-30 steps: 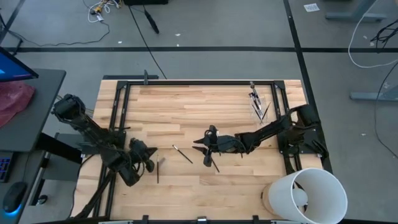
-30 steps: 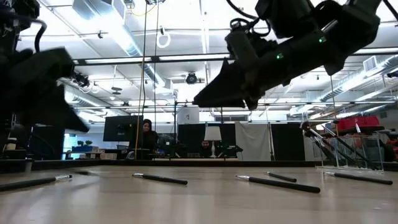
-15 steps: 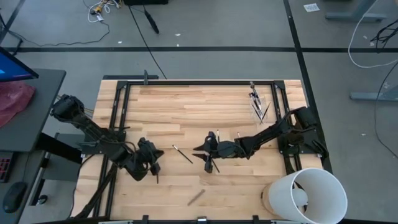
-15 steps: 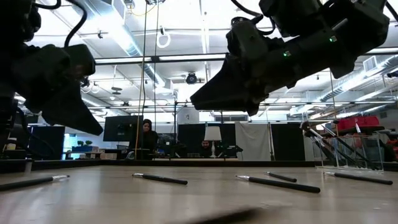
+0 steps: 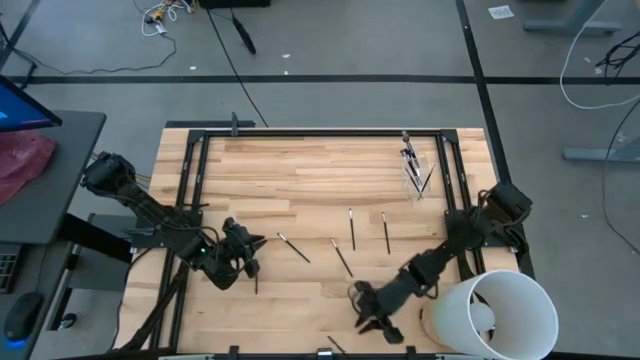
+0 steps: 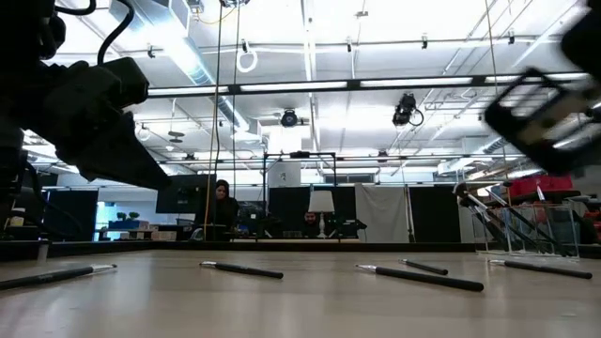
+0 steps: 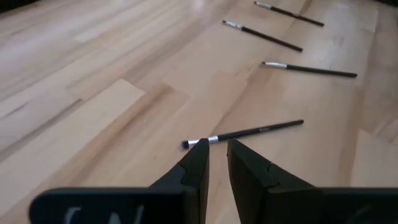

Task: Put items in baskets/containers
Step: Put the liner brush into the transparent organizer

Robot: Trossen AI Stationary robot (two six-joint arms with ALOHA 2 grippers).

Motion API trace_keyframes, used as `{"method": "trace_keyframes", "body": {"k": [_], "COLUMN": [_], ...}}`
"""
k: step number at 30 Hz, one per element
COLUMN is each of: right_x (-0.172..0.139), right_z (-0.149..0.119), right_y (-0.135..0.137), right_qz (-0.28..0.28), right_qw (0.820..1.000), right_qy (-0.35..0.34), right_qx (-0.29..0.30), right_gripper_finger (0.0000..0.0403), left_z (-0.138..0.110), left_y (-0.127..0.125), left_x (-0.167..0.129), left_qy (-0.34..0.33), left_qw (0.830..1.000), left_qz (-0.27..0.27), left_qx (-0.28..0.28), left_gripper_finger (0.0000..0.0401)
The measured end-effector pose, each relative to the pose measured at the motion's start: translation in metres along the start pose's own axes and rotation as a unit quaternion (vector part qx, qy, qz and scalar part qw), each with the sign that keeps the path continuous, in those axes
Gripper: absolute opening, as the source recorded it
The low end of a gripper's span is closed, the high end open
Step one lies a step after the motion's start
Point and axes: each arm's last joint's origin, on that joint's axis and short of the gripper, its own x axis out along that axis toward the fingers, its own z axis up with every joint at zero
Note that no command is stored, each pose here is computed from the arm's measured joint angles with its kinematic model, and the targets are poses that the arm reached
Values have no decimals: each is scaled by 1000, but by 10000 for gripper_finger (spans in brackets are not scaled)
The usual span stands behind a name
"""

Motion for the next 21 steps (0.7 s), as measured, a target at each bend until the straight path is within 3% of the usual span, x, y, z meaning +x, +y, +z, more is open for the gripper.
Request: {"method": "trace_keyframes", "body": {"k": [11, 17, 21], "right_x": [2, 9, 17], "right_z": [-8, -10, -8], "right_y": [13, 12, 3], "right_qz": [-20, -24, -2], "right_qw": [1000, 992, 981], "right_qy": [0, -15, -31], "right_qx": [-17, -125, -194], "right_gripper_finger": [75, 78, 100], "left_z": [4, 6, 6], "left_y": [3, 5, 5], "left_x": [6, 9, 10], "left_qy": [2, 2, 0], "left_qw": [1000, 1000, 1000], "left_qz": [13, 21, 24], "left_qx": [-10, -16, -16], "left_gripper_finger": [60, 60, 60]}}
